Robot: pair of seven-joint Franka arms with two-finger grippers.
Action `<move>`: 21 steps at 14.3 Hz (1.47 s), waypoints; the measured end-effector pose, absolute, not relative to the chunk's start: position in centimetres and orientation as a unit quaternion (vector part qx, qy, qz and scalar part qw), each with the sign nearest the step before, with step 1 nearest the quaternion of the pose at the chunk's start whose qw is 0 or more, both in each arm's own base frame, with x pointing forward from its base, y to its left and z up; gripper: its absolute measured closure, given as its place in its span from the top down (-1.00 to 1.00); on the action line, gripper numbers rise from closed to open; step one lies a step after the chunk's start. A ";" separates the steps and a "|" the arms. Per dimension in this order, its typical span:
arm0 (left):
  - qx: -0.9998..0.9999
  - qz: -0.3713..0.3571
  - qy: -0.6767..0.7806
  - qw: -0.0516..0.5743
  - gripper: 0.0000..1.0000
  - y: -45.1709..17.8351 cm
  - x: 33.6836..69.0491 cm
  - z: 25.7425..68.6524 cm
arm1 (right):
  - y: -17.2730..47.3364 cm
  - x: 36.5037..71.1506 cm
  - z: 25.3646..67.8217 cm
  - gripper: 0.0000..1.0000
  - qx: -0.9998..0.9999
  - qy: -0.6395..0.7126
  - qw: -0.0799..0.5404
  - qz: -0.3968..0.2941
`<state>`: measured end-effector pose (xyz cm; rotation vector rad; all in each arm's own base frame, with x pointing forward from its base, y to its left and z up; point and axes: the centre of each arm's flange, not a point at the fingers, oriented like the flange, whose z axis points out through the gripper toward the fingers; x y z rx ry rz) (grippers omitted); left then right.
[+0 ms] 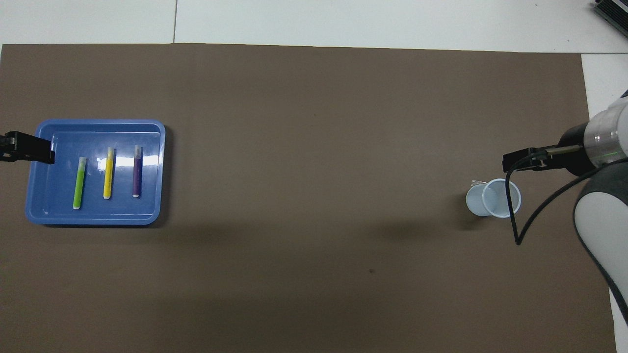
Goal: Right arm passes pens to left for tray arrangement
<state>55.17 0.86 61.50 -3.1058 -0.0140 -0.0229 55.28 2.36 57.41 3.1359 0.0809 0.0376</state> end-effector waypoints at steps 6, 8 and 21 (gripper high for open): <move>-1.000 -0.022 0.010 0.018 1.00 -0.8 55.6 61.5 | 1.7 56.7 57.0 1.00 1.000 0.020 0.001 0.004; -0.999 -0.026 0.018 0.018 1.00 -1.9 55.8 61.2 | 1.5 56.7 57.2 1.00 1.000 0.018 0.001 0.005; -0.999 -0.034 0.011 0.010 1.00 -1.9 56.4 61.9 | 1.6 56.3 57.8 1.00 1.000 0.019 0.002 0.004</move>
